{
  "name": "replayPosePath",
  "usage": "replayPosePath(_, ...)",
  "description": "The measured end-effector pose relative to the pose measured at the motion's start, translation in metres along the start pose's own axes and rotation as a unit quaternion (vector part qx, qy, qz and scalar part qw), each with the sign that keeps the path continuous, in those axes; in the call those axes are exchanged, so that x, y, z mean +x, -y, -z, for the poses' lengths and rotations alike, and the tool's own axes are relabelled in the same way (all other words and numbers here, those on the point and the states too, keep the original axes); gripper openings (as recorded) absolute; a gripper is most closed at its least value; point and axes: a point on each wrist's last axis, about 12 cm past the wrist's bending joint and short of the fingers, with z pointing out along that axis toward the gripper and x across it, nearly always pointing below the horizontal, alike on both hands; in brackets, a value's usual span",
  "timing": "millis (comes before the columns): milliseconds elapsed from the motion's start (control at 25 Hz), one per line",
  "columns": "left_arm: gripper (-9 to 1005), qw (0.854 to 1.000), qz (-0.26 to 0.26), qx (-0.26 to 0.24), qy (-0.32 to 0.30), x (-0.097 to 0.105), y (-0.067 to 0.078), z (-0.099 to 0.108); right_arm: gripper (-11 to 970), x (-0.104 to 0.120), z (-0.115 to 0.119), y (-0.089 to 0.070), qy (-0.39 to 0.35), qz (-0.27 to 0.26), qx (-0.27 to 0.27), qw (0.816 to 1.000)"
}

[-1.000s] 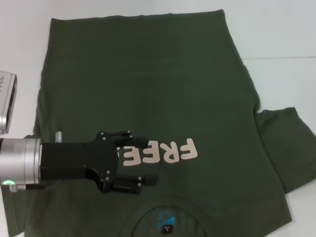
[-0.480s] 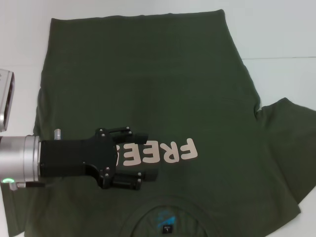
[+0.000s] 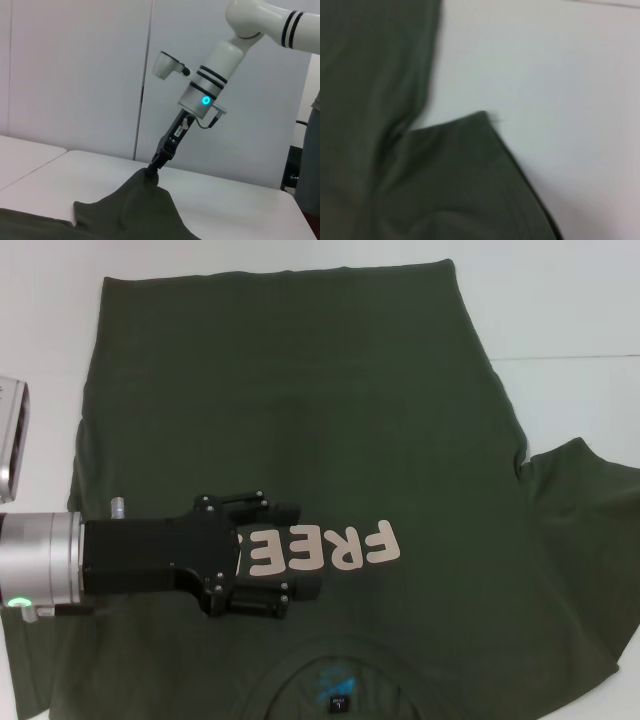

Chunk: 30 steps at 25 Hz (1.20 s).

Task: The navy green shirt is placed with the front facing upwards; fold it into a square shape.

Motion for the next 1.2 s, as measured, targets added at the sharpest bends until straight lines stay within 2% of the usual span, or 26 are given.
replayPosePath(120,875,1.000,0.001,0.000,0.000,0.000,0.000,0.000,0,-0.009,0.006,-0.013,0.003,0.015,-0.016,1.000)
replayPosePath(200,875,1.000,0.001,0.000,0.000,0.000,0.000,0.000,0,-0.018,0.010,-0.027,0.007,0.030,-0.035,0.999)
replayPosePath(240,875,1.000,0.001,0.000,0.000,0.000,0.000,0.000,0,-0.026,0.013,-0.040,0.011,0.044,-0.055,0.997)
replayPosePath(280,875,1.000,0.001,0.000,0.000,0.000,0.000,0.000,0,-0.026,0.013,-0.040,0.011,0.044,-0.055,0.997)
replayPosePath(360,875,1.000,0.000,0.000,0.001,0.000,0.000,0.000,-1,-0.035,0.016,-0.055,0.015,0.063,-0.075,0.995)
replayPosePath(400,875,1.000,0.000,0.000,0.001,0.000,0.000,0.000,-1,-0.045,0.017,-0.070,0.022,0.082,-0.087,0.993)
replayPosePath(440,875,1.000,0.000,0.000,0.001,0.000,0.000,0.000,-1,-0.045,0.017,-0.070,0.022,0.082,-0.087,0.993)
replayPosePath(760,875,1.000,-0.001,-0.003,0.011,-0.001,0.000,0.001,0,-0.072,0.016,-0.136,0.029,0.169,-0.118,0.978)
replayPosePath(960,875,1.000,0.001,-0.005,0.014,0.000,0.001,0.002,0,-0.073,0.014,-0.159,0.031,0.198,-0.148,0.969)
replayPosePath(1200,875,1.000,0.002,-0.006,0.014,0.001,0.002,0.003,-1,-0.065,0.010,-0.169,0.027,0.212,-0.179,0.960)
